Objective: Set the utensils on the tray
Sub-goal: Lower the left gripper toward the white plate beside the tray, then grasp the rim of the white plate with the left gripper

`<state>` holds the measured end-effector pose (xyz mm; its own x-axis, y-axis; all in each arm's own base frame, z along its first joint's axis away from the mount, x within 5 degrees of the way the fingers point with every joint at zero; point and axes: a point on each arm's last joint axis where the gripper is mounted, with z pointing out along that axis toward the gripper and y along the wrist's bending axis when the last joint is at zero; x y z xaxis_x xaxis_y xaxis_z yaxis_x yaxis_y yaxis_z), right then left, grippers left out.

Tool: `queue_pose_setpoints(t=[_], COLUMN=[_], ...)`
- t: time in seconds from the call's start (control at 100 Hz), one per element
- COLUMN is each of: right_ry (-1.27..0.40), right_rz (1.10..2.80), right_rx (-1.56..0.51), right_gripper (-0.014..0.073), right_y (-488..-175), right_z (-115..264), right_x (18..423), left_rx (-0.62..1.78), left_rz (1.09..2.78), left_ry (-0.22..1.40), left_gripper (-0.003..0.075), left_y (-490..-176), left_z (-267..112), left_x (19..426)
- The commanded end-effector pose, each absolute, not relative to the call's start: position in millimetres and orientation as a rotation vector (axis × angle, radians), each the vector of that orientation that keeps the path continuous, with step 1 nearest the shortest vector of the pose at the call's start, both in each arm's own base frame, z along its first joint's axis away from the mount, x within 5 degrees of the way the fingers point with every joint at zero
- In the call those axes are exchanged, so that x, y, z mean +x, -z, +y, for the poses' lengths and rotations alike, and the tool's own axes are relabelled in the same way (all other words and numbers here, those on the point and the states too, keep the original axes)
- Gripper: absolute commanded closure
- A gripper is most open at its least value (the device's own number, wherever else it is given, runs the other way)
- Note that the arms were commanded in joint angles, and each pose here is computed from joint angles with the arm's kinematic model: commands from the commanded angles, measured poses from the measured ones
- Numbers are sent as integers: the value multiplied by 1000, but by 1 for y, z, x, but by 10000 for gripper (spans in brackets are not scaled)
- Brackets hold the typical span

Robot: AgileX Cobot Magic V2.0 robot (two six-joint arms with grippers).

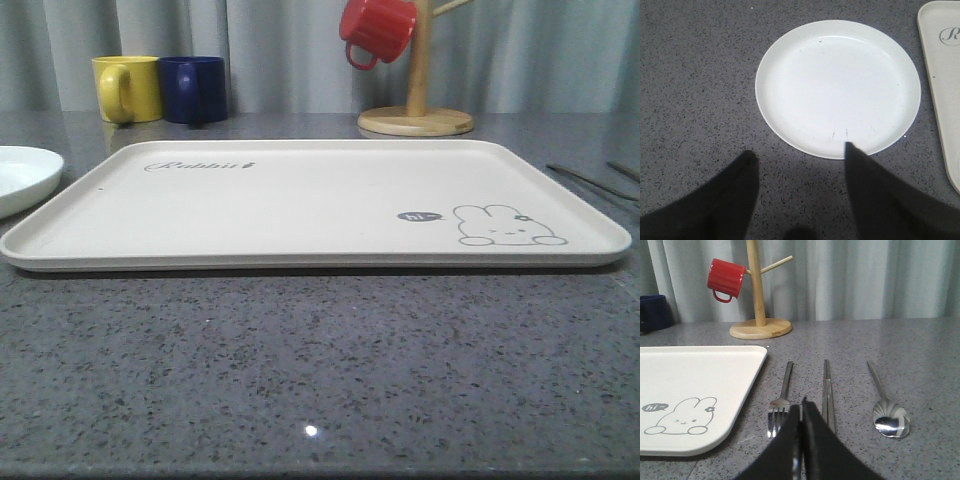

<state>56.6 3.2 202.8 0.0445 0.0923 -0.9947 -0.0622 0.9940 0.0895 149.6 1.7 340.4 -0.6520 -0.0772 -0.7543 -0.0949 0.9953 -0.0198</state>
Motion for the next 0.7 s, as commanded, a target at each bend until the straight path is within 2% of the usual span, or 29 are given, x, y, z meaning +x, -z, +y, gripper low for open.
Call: queue_pose_setpoints(t=[0.0,0.25,0.53,0.69], right_ry=[-110,-110,-110,-110], right_rz=[1418,1418,1418,1418], right_rx=[15,15,15,15], right_gripper=[664,664,664,664], right_y=[-211,-211,-211,-211], right_z=[3,3,3,3], right_x=[54,54,54,54], left_rx=[-110,-113,-185,-193], left_rz=[2210,2285,2395,2497], left_ry=[-10,-24,-64,-56], left_gripper=[176,173,173,173], left_y=[-354,-352,-358,-348], left_z=[0,-1,9,26], left_x=[153,171,238,273])
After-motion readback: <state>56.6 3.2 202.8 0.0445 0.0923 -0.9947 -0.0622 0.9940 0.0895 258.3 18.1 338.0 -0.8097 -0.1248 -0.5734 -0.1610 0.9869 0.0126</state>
